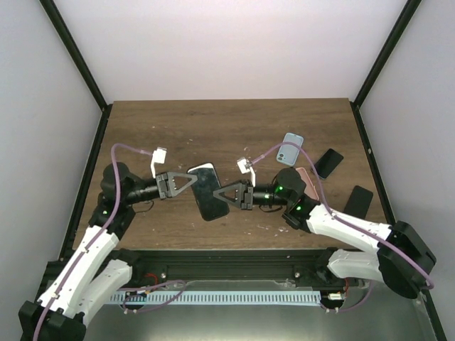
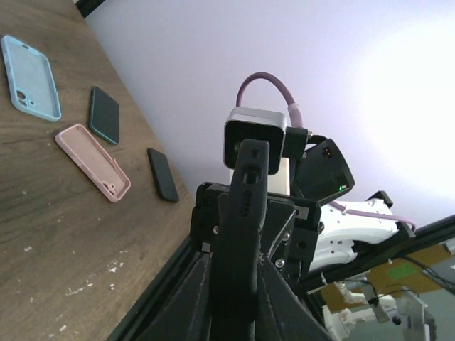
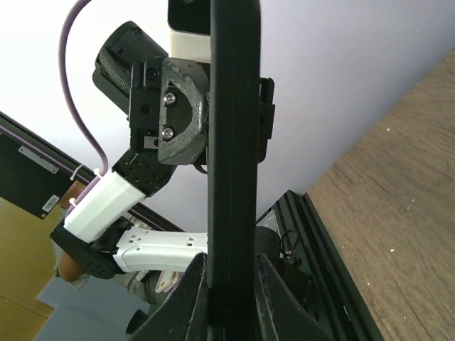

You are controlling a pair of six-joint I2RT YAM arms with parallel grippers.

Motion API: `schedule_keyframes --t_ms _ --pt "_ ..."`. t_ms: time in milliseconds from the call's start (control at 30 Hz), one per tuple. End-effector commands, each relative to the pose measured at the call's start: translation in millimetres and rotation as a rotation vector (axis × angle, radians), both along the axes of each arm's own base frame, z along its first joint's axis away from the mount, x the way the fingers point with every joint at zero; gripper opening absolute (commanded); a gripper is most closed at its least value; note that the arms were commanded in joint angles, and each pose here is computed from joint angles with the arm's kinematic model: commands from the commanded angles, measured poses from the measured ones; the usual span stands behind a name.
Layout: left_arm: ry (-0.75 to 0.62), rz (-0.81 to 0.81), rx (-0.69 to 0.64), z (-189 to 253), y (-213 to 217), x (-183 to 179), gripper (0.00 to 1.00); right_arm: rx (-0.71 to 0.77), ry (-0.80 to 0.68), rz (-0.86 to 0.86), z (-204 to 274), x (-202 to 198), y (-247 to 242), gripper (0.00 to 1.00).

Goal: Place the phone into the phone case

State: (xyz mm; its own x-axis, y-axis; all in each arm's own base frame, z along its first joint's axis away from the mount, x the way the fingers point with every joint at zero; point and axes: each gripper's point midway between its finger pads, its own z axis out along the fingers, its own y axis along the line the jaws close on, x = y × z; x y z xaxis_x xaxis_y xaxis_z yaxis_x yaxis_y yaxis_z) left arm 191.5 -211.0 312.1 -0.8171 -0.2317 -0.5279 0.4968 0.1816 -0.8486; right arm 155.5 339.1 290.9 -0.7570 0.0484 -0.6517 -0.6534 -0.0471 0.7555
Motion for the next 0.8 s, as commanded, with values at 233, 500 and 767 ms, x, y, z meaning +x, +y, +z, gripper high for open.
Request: schedule_keyframes --t_ms 233,500,767 --pt "-0.013 0.14 0.184 -19 13 24 0.05 -0.012 -0.074 0.008 7 -5 1 0.04" --pt "-0.034 0.025 0.046 2 2 8 0.0 0.001 -0.069 0.027 12 -8 1 0.16" --pt "-0.028 -0.037 0.045 2 -2 -2 0.0 0.016 -0.062 -0.021 28 -2 -3 0.34"
